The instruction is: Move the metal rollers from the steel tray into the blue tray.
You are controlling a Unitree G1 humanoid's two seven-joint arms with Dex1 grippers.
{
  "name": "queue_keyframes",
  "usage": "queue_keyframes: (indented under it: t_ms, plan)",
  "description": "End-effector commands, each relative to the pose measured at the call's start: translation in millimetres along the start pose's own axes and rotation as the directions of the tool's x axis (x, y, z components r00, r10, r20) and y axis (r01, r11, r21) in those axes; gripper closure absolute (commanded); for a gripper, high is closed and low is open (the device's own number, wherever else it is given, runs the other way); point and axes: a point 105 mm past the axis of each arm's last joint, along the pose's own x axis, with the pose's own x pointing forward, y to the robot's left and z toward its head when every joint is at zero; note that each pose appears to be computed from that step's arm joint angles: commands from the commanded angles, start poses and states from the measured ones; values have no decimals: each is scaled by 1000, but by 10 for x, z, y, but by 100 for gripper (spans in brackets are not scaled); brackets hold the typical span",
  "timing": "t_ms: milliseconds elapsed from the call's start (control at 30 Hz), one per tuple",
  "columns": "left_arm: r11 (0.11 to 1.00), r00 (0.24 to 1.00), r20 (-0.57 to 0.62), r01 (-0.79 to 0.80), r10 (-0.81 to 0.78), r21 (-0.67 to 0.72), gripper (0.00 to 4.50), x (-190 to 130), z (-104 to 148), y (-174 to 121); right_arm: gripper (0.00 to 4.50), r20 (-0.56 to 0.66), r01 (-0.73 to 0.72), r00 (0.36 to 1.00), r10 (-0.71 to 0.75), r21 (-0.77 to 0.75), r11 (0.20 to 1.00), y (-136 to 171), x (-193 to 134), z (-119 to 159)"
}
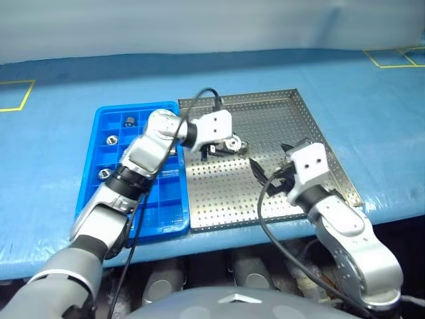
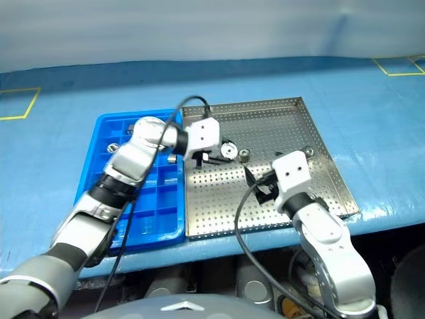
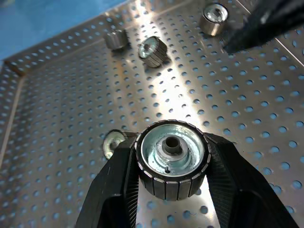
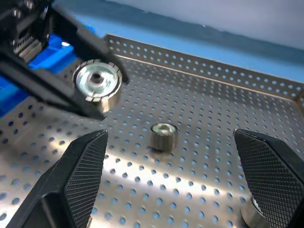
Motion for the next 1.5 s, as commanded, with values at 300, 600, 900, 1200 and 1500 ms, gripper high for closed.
queue_keyframes:
  t_ms: [300,600,900,1200,1500]
  plan:
    - [866,863,-271,-476,427,-152,279,-1319,-523,-152,0,99,-454,885,454,-25,891,973,513,326]
    - [780,793,-446,-562,414,-275,279,-1649,-852,-727,0,66,-611,786,614,-69,789,1223,515,209]
    - [738,762,-537,-586,361,-334,279,-1612,-1138,-982,0,58,-608,791,609,-40,793,1234,533,135]
    - [745,795,-488,-560,359,-364,14,-1516,-1136,-835,0,74,-542,837,543,-29,840,1110,507,146]
    - [876,918,-178,-392,353,-282,3,-1296,-389,-213,0,49,-378,924,380,-36,925,681,275,113]
